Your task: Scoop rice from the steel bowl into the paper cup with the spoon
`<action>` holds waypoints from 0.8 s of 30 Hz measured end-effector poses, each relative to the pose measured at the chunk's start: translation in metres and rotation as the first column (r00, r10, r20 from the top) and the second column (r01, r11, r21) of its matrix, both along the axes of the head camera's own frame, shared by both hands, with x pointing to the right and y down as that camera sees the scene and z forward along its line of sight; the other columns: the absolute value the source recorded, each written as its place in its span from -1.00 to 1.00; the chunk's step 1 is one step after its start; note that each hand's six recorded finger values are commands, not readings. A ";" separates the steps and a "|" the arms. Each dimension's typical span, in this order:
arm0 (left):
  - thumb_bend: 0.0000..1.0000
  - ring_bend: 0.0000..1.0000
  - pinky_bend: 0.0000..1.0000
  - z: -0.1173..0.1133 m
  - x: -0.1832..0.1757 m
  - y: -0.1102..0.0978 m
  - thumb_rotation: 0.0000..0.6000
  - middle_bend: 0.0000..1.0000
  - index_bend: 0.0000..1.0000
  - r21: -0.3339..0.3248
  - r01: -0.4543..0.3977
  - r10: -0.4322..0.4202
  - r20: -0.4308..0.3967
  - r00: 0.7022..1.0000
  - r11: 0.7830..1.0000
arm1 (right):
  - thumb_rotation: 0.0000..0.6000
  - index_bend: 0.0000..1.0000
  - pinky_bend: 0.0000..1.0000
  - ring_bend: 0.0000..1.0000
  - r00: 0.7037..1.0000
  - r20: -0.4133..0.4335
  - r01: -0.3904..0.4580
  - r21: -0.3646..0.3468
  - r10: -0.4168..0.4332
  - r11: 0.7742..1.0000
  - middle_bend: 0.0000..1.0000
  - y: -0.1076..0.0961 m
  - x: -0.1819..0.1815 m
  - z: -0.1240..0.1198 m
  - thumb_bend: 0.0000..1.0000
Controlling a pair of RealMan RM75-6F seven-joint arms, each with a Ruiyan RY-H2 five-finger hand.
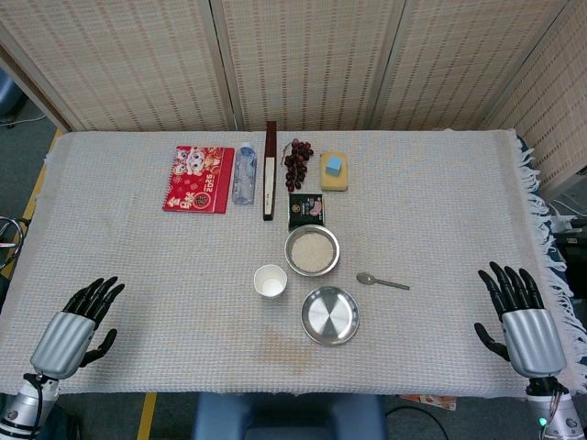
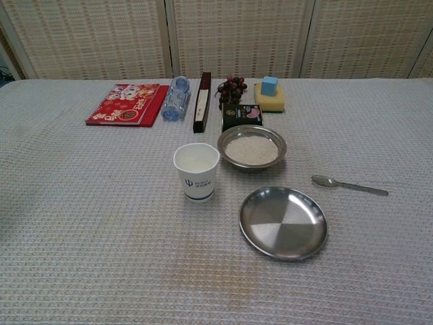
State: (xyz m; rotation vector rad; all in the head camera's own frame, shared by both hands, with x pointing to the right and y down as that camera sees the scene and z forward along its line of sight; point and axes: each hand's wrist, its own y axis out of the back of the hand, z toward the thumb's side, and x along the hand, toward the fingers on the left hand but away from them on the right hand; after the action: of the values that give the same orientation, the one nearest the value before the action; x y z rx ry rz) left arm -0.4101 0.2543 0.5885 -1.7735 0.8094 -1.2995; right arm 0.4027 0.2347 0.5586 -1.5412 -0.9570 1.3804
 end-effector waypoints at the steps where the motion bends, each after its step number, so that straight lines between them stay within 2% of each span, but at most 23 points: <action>1: -0.11 -1.00 -0.70 0.000 0.000 0.000 1.00 -1.00 -1.00 -0.003 0.002 -0.002 0.000 1.000 1.000 | 1.00 -0.74 -1.00 -1.00 1.000 0.001 -0.001 -0.003 0.001 1.000 -1.00 0.000 0.000 0.001 -0.65; 7: -0.11 -1.00 -0.70 0.004 0.005 0.003 1.00 -1.00 -1.00 -0.026 -0.008 0.008 0.003 1.000 1.000 | 1.00 -0.58 -1.00 -1.00 0.999 0.037 0.008 -0.032 -0.007 0.999 -1.00 -0.005 -0.013 0.017 -0.65; 11: -0.10 -1.00 -0.70 0.003 0.007 0.005 1.00 -1.00 -1.00 -0.032 -0.017 0.017 0.004 1.000 0.999 | 1.00 -0.39 -1.00 -1.00 0.997 0.074 0.035 -0.071 -0.029 0.997 -1.00 -0.016 -0.037 0.042 -0.63; 14: -0.09 -1.00 -0.70 0.002 0.007 0.006 1.00 -1.00 -1.00 -0.039 -0.021 0.022 0.007 1.000 0.999 | 1.00 -0.29 -1.00 -1.00 0.996 0.085 0.042 -0.069 -0.036 0.997 -1.00 -0.029 -0.058 0.060 -0.60; 19: -0.06 -1.00 -0.70 0.000 0.005 0.008 1.00 -1.00 -1.00 -0.056 -0.022 0.022 0.001 1.000 0.998 | 1.00 -0.19 -1.00 -1.00 0.998 0.050 0.042 -0.098 -0.037 0.994 -1.00 -0.047 -0.082 0.092 -0.59; 24: -0.02 -1.00 -0.69 0.001 0.001 0.007 1.00 -1.00 -1.00 -0.072 -0.010 0.010 -0.001 1.000 0.997 | 1.00 -0.16 -1.00 -1.00 0.998 0.010 0.056 -0.162 -0.055 0.985 -1.00 -0.057 -0.102 0.123 -0.54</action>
State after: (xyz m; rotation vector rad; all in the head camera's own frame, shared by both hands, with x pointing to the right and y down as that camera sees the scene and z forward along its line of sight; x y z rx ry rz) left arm -0.4091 0.2612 0.5890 -1.8322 0.7609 -1.3370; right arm 0.3006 0.1775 0.6817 -1.6798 -0.8158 1.4443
